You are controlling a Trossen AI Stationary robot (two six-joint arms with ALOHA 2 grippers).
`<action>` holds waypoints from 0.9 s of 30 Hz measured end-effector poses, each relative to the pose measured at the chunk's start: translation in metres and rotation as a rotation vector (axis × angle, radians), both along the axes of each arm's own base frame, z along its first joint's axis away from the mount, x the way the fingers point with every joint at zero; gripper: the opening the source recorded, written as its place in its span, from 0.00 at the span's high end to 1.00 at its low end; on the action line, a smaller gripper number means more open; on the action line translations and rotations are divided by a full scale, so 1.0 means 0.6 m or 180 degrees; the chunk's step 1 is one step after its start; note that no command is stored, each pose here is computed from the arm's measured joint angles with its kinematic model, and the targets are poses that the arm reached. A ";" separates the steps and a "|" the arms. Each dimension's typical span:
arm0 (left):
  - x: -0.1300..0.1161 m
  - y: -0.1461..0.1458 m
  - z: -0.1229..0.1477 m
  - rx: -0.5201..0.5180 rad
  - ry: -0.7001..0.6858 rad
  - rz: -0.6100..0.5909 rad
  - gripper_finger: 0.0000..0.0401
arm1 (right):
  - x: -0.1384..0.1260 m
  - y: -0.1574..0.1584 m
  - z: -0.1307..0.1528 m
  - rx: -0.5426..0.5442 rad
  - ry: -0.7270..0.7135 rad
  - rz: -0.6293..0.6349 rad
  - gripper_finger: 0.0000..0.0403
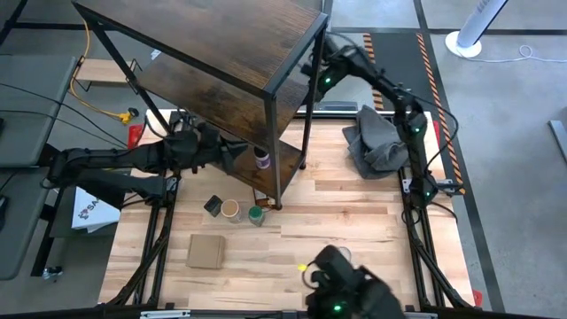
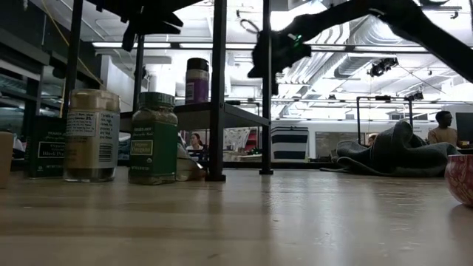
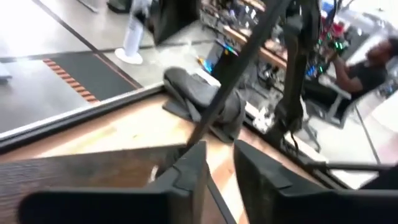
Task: Shelf spices
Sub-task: Remove the black seasoning bottle from the shelf
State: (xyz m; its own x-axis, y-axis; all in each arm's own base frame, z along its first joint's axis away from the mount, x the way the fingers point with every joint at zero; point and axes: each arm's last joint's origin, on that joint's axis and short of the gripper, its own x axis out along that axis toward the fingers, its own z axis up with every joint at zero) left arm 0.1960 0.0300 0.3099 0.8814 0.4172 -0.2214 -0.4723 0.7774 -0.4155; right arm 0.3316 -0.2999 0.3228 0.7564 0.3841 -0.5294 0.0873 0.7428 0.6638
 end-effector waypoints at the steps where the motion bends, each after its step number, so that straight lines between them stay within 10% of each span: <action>1: 0.004 -0.001 -0.003 0.0005 0.0042 -0.0047 0.77 | -0.010 -0.001 0.012 -0.0021 0.0001 -0.0070 1.00; 14: 0.044 0.001 -0.041 0.0439 0.0631 -0.0557 0.34 | -0.079 0.079 0.158 -0.0520 -0.0226 -0.0304 1.00; 27: 0.032 0.006 -0.004 0.1101 0.1083 -0.0421 0.27 | -0.122 0.163 0.233 -0.0849 -0.0086 -0.0646 1.00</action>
State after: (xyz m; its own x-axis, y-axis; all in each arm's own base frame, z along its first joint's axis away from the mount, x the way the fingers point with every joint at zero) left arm 0.2152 0.0335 0.3074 0.8336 0.4065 -0.3739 -0.4243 0.9047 0.0376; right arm 0.2583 -0.2022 0.4625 0.8185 0.0748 -0.5697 0.2363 0.8600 0.4523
